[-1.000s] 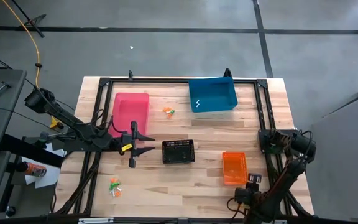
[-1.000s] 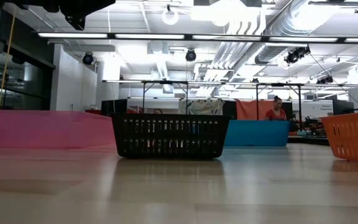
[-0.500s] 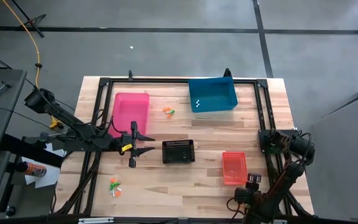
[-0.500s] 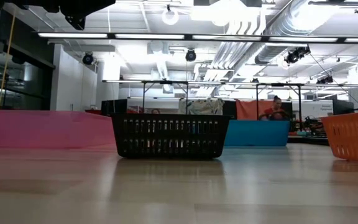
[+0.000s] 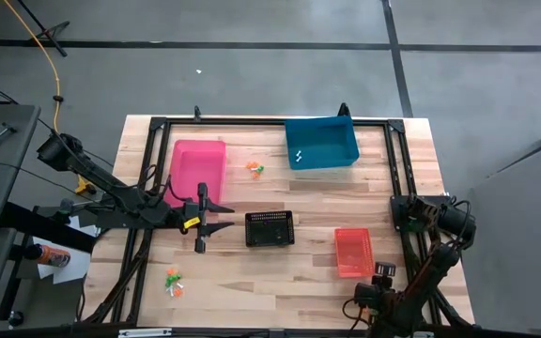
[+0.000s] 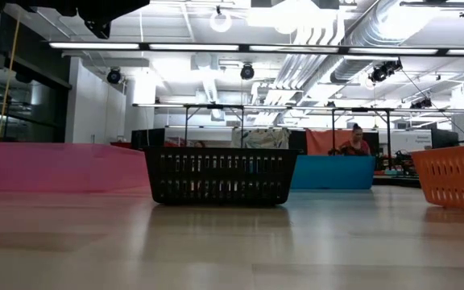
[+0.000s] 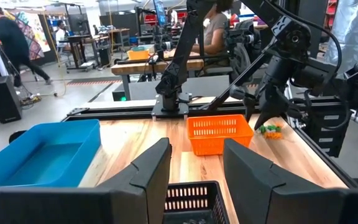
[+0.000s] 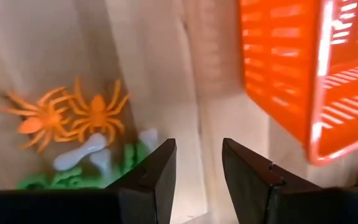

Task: Sort Halloween decoration
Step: Put the white bone toy into the blue bin

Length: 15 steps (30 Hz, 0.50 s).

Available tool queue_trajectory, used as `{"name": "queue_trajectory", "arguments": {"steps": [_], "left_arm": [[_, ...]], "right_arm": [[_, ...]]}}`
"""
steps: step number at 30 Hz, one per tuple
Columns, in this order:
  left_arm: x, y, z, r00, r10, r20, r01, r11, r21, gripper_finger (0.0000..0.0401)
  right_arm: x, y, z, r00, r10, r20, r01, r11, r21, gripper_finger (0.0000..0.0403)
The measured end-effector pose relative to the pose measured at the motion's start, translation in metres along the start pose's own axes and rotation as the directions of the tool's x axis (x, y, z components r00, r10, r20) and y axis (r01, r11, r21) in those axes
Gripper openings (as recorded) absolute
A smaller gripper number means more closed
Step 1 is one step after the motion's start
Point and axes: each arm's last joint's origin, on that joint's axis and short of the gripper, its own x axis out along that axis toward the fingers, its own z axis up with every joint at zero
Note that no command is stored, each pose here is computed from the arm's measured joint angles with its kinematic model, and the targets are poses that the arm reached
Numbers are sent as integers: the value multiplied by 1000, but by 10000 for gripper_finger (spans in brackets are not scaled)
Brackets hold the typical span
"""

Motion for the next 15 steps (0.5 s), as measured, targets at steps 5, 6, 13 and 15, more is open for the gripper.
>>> {"name": "queue_trajectory", "arguments": {"steps": [5, 6, 13, 15], "left_arm": [[0, 0, 0, 1000, 0, 0, 0, 1000, -3, 133], [0, 0, 0, 1000, 0, 0, 0, 1000, -3, 133], [0, 0, 0, 1000, 0, 0, 0, 1000, -3, 133], [0, 0, 0, 1000, 0, 0, 0, 1000, -4, 133]], "right_arm": [[-1, 1, 0, 1000, 14, -3, -14, 1000, 1, 126], [-2, 2, 1, 1000, 15, -2, -15, 1000, 1, 126], [-13, 3, 2, 1000, 20, 5, -20, 1000, 2, 126], [-13, 4, 2, 999, 32, 9, -32, 999, 4, 126]]}}
